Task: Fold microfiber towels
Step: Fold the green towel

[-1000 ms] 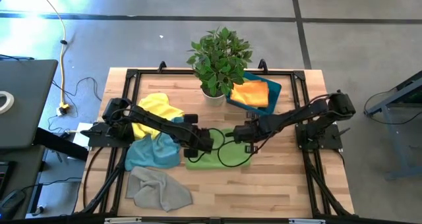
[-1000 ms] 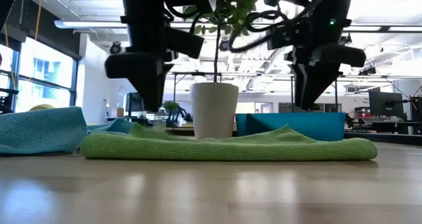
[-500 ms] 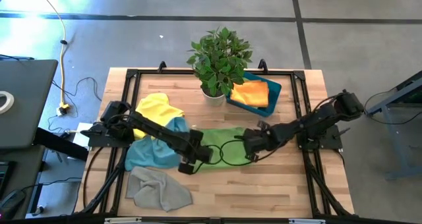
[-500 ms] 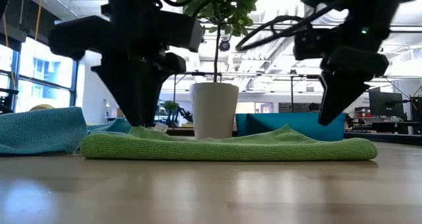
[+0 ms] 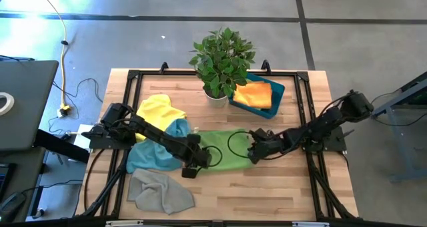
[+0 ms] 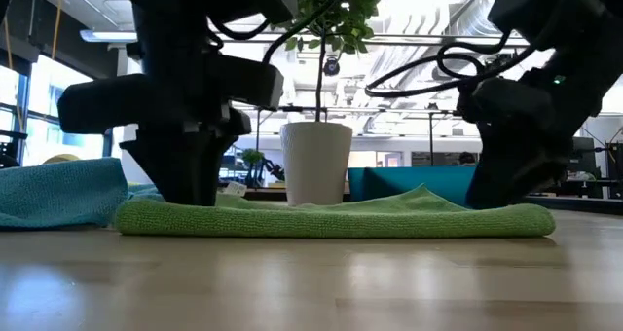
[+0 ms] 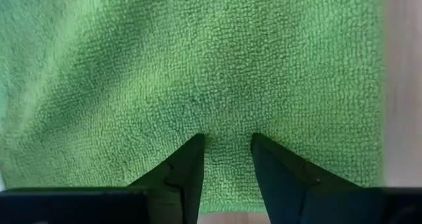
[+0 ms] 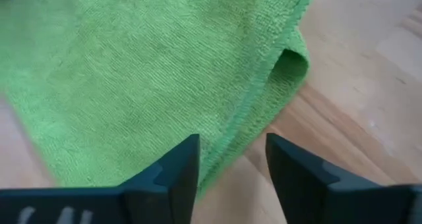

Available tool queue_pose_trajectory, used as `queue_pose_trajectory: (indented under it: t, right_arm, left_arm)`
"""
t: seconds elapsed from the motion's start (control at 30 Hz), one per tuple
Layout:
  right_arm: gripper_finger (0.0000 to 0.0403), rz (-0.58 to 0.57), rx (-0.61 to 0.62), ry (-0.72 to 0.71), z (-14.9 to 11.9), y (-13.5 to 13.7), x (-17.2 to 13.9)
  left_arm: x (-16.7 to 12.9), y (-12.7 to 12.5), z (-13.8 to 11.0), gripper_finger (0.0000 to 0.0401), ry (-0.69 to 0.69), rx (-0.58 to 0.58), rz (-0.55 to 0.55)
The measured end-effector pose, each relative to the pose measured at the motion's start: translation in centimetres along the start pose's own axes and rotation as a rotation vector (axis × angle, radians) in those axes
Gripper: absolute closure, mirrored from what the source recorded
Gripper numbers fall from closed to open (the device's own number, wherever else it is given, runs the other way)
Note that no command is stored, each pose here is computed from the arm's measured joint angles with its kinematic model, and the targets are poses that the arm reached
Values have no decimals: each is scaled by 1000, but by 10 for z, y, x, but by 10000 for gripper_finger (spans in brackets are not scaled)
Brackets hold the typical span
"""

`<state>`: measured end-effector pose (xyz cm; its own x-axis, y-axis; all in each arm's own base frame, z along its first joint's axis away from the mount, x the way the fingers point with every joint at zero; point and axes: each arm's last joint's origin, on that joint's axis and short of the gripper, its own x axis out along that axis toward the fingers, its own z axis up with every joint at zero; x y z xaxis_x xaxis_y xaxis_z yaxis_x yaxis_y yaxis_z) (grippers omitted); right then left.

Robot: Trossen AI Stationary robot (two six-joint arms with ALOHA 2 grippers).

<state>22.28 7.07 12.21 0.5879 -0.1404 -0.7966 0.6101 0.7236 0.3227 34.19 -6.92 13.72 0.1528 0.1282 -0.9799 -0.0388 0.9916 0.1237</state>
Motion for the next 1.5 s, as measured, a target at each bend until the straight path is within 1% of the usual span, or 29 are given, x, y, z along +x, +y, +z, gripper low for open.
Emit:
queue_pose_trajectory:
  t: [0.1,0.2,0.33,0.53,0.63,0.73,1.03,1.1,1.3,1.37,1.5]
  right_arm:
    - [211,-29,40,-8,1,-3,1]
    - [201,-43,85,-14,3,-5,4]
    - [200,-36,98,-23,2,-4,12]
    - [205,-47,112,-35,1,-3,18]
    - [223,-55,113,-42,1,-4,18]
    - [255,-64,101,-41,0,-5,18]
    - [389,-102,71,-45,-2,-8,18]
    - [397,-107,67,-45,-2,-8,18]
    - [401,-148,30,-16,-3,-12,18]
    - [401,-169,28,5,-2,-13,16]
    - [402,-256,-10,70,3,-13,7]
  left_arm:
    - [0,-1,0,282,-4,-20,-18]
    - [1,-2,6,282,-57,-73,-48]
    - [1,-4,9,282,-85,-94,-81]
    - [1,-4,11,282,-101,-96,-87]
    - [1,-4,11,282,-100,-98,-87]
    - [1,-4,11,282,-101,-99,-87]
    - [0,-3,12,282,-127,-157,-42]
    - [-2,-2,12,282,-127,-157,-35]
    - [-17,-3,18,282,-153,-173,-38]
    - [-25,-5,23,282,-195,-215,-32]
    - [-29,-11,20,282,-236,-285,41]
